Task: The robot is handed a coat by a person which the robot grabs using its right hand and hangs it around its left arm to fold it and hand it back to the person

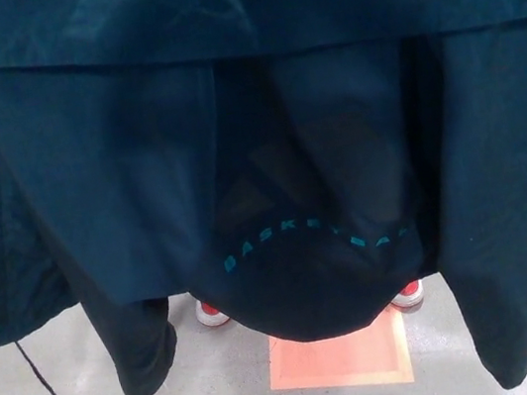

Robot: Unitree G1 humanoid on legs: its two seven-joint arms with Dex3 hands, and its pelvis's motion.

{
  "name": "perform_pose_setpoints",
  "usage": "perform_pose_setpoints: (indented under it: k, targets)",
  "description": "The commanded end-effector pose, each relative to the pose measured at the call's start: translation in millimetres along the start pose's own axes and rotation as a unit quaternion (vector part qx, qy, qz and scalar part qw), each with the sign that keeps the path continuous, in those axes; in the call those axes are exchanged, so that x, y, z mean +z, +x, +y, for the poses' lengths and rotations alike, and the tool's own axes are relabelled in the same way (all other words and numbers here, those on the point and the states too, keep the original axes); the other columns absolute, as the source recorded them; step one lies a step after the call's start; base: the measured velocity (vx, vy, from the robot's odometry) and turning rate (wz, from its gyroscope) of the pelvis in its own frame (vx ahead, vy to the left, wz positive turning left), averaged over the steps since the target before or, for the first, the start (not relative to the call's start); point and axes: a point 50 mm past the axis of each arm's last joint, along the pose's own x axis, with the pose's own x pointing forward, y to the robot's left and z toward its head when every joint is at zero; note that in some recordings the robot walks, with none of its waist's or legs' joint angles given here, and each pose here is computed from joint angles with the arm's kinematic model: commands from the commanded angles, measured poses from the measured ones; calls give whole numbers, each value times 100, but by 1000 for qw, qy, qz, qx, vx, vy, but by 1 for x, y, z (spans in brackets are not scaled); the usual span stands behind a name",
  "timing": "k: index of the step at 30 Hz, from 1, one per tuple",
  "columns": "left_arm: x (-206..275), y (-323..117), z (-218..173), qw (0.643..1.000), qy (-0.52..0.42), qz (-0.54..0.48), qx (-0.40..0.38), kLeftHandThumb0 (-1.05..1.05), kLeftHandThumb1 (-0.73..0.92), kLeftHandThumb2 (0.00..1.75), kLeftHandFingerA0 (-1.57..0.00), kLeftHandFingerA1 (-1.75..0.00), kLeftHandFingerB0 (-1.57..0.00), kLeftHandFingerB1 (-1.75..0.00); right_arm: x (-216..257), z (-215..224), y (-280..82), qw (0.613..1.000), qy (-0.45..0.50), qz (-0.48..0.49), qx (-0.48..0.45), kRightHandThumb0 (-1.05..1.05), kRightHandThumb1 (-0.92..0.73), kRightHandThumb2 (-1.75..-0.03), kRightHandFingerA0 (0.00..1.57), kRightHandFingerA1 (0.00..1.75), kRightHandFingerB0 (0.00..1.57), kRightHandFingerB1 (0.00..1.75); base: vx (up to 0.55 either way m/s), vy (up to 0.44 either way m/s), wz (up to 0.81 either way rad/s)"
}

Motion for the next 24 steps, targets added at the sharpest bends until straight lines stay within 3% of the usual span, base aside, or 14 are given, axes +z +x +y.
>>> perform_pose_setpoints:
  k: [1,3,5,7,8,9,10,11,12,14,15,17,21,24]
  targets:
    - [9,-3,4,998,-43,-50,-19,-33,62,113,0,-48,0,-48,315,-60,-52,774,178,-517,321,-81,-75,-63,64,51,52,39,0,0,0]
    - [8,-3,4,998,-46,-49,-19,-33,62,113,0,-48,0,-48,325,-57,-45,777,161,-532,294,-83,-76,-63,61,50,48,37,0,0,0]
    - [10,-1,2,997,-44,-52,-21,-34,60,112,0,-47,0,-47,340,-49,-29,792,128,-540,254,-81,-75,-63,47,45,40,36,0,0,0]
    - [11,-1,0,997,-44,-55,-23,-34,60,112,0,-47,0,-48,347,-46,-22,798,116,-537,249,-81,-68,-66,43,44,37,38,0,0,0]
    - [12,-1,0,997,-47,-56,-24,-34,61,112,0,-48,0,-48,352,-43,-16,806,91,-530,246,-77,-54,-96,40,53,27,45,0,0,0]
    - [13,0,0,997,-49,-57,-25,-34,61,112,0,-48,0,-48,356,-40,-12,814,73,-524,241,-77,-54,-96,40,53,27,45,0,0,0]
    - [13,0,0,997,-47,-56,-25,-34,62,113,0,-48,0,-48,359,-38,-10,820,63,-518,235,-79,-63,-63,44,37,38,34,0,0,0]
    - [14,0,0,997,-42,-56,-24,-34,60,112,0,-48,0,-48,364,-29,-2,829,39,-507,232,-80,-55,-95,33,49,22,42,0,0,0]
    - [17,1,0,997,-39,-59,-23,-34,60,112,0,-48,0,-48,369,-21,4,833,19,-502,232,-80,-55,-95,33,49,22,42,0,0,0]
    - [20,2,0,997,-41,-61,-22,-34,60,112,0,-47,0,-47,376,-7,15,845,1,-480,236,-75,-50,-92,30,48,24,43,0,0,0]
    - [20,2,1,997,-41,-61,-23,-34,61,113,0,-47,0,-48,377,-3,19,845,-10,-475,246,-76,-65,-59,27,32,28,30,0,0,0]
    - [18,0,2,997,-40,-63,-26,-33,63,114,0,-47,0,-48,382,8,26,833,-55,-475,277,-78,-67,-60,20,34,19,29,0,0,0]
    - [16,-1,4,997,-38,-61,-23,-33,63,114,0,-47,0,-48,394,31,36,831,-32,-437,343,-73,-58,-59,24,33,27,31,0,0,0]
    - [16,-1,3,997,-42,-59,-22,-34,62,113,0,-47,0,-48,406,52,36,817,-104,-436,363,-75,-69,-61,20,30,22,28,0,0,0]
